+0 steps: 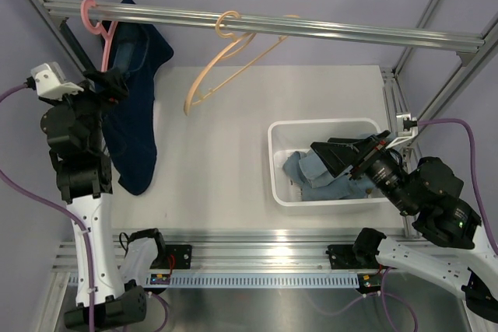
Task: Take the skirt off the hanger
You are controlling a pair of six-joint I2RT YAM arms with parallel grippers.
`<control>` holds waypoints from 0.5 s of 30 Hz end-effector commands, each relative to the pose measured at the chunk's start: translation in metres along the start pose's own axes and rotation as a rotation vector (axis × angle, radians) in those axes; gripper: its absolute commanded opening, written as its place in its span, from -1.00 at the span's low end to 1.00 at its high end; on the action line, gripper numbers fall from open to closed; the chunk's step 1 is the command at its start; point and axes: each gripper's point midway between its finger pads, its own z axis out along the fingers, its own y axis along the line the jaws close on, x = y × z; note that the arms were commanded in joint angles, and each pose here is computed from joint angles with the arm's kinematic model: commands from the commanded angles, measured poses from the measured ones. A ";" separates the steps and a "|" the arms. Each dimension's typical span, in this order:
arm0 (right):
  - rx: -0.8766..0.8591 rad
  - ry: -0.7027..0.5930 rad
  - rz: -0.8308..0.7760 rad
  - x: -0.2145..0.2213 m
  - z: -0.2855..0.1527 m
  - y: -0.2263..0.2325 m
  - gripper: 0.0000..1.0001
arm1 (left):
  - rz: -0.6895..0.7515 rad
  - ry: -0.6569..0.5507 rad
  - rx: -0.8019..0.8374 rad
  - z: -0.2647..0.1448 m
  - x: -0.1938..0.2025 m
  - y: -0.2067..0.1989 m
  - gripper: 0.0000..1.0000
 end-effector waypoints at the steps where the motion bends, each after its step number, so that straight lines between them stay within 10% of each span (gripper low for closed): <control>1: -0.035 -0.020 -0.012 -0.009 0.002 0.011 0.99 | -0.020 -0.153 0.095 0.009 -0.056 -0.028 0.76; 15: -0.066 -0.021 -0.065 -0.016 0.010 0.024 0.99 | -0.001 -0.124 -0.024 0.057 -0.066 -0.006 0.28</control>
